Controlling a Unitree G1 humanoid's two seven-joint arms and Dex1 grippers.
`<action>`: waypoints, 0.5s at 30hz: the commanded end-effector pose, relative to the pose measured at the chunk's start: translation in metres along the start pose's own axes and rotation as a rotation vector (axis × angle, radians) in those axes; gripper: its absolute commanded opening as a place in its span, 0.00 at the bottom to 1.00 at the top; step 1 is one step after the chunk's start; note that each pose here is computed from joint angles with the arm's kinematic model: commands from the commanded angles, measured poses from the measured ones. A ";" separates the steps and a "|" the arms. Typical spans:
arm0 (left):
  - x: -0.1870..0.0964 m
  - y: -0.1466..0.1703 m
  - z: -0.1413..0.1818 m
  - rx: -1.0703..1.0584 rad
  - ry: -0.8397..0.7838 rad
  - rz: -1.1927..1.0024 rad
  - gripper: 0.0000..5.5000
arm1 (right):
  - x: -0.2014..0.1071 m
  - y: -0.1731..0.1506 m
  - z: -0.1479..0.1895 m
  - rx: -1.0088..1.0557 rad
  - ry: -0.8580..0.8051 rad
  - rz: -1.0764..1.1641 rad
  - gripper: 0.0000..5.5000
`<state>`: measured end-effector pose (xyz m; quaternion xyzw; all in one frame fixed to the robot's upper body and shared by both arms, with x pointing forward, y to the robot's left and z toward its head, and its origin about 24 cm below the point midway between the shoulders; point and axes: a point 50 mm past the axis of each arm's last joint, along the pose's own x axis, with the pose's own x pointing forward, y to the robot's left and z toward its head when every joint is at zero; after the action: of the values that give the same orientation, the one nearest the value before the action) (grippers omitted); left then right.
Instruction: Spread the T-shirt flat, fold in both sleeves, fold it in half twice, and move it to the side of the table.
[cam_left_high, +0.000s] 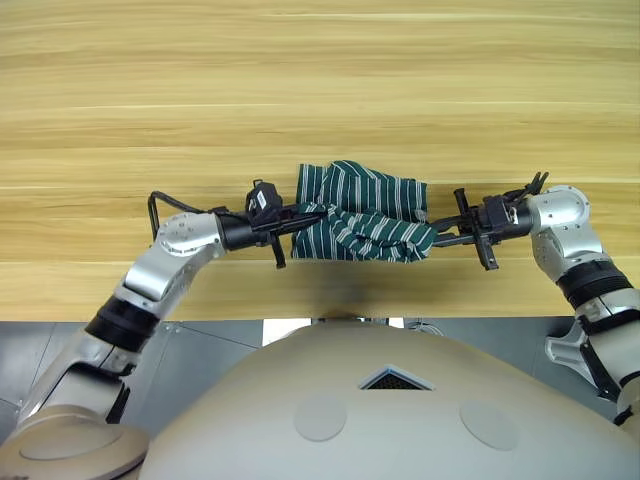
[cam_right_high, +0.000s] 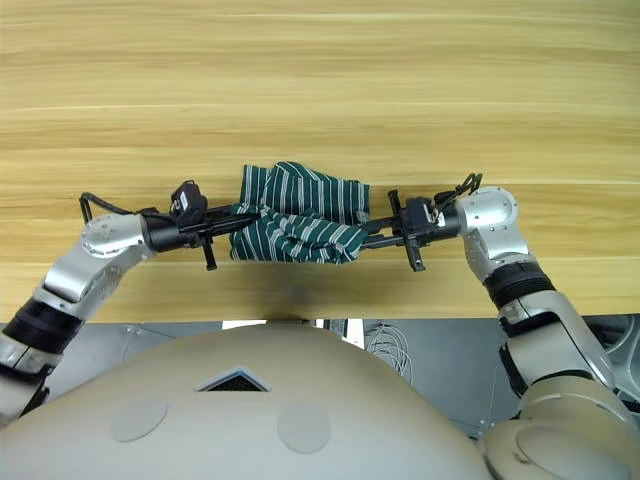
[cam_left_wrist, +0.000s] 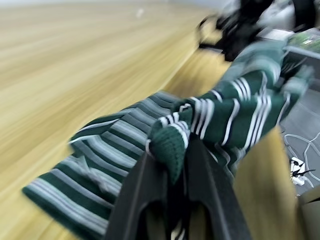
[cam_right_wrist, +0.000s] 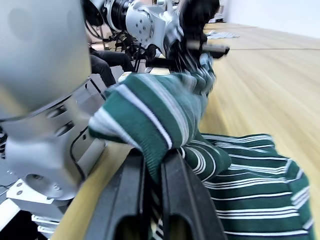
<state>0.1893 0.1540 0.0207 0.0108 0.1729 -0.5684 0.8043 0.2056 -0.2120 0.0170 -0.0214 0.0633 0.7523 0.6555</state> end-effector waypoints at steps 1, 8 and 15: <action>-0.007 0.021 0.005 -0.036 0.041 -0.010 0.00 | -0.010 -0.011 -0.002 0.043 0.024 -0.059 0.02; 0.004 0.034 0.001 -0.178 0.038 -0.042 0.00 | -0.011 -0.012 -0.028 0.194 0.067 -0.123 0.02; 0.027 0.046 -0.009 -0.197 0.039 0.005 0.00 | -0.005 -0.015 -0.032 0.240 0.015 -0.157 0.02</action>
<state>0.2289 0.1459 -0.0009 -0.0689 0.2431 -0.5591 0.7896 0.2136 -0.2204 -0.0210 0.0392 0.1691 0.6887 0.7040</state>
